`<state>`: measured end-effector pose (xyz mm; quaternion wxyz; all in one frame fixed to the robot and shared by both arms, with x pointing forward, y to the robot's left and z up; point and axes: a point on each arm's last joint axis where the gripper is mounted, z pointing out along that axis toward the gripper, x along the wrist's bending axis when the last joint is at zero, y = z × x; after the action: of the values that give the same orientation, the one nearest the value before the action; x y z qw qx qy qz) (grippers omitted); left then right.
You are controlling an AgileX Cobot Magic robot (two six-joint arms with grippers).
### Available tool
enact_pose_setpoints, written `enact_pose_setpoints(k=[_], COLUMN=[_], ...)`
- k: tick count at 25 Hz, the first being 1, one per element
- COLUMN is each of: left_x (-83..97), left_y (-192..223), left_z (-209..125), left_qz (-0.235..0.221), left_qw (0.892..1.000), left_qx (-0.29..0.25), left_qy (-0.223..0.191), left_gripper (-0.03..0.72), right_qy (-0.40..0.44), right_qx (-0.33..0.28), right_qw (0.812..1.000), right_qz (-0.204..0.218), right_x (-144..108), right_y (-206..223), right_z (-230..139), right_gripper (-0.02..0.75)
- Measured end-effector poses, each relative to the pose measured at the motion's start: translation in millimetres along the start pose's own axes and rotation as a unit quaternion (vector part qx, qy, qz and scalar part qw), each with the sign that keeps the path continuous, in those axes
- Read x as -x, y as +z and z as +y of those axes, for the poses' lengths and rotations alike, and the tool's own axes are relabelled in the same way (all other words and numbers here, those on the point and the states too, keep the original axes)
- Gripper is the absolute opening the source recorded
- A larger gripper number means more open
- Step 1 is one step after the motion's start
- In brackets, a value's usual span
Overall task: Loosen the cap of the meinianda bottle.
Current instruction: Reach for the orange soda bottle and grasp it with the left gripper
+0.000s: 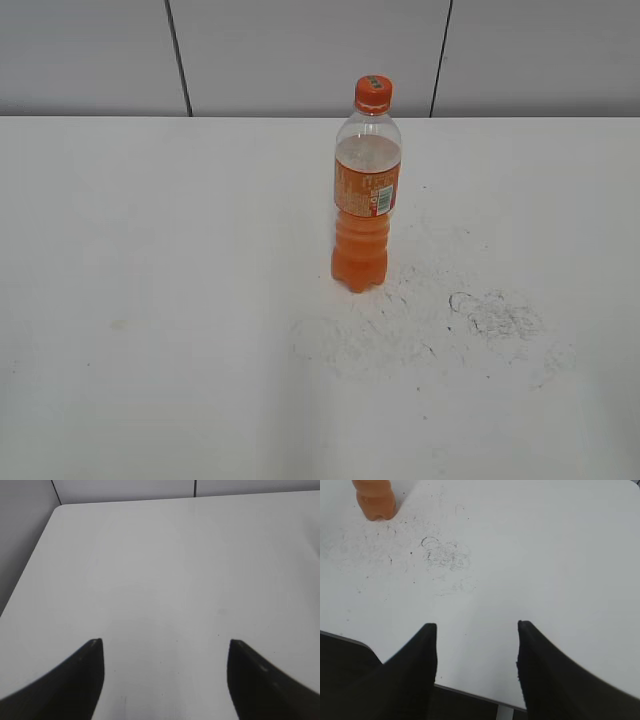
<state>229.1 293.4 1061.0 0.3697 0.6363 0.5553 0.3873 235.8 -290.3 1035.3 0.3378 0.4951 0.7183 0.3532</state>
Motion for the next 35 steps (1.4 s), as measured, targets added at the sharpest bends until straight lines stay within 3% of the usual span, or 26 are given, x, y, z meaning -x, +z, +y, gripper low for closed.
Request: enact_pose_setpoints(k=[10,16,21,25,30,35], left_x=[-0.5,-8.4,-14.1,-17.2,-21.5,-3.2], left_y=[2,12,62,103,150,203], left_z=[3,50,79,93,97,93], left_qz=[0.0,0.008,-0.006,-0.013,0.011,-0.005], left_qw=[1.0,1.0,0.999,0.998,0.995,0.995], left_qx=[-0.003,0.025,0.02,0.06,0.097,0.095], left_qy=[-0.001,-0.004,-0.029,-0.027,-0.018,0.009], left_gripper=[0.582,0.582,0.582,0.582,0.582,0.581], right_qy=[0.0,0.0,0.0,0.0,0.0,0.0], right_qx=[0.0,0.0,0.0,0.0,0.0,0.0], right_qw=[1.0,1.0,1.0,1.0,1.0,1.0], right_qz=[0.0,0.0,0.0,0.0,0.0,0.0], right_x=[0,0,0,0,0,0], right_y=[0,0,0,0,0,0], right_z=[0,0,0,0,0,0], right_gripper=[0.386,0.386,0.386,0.386,0.386,0.386])
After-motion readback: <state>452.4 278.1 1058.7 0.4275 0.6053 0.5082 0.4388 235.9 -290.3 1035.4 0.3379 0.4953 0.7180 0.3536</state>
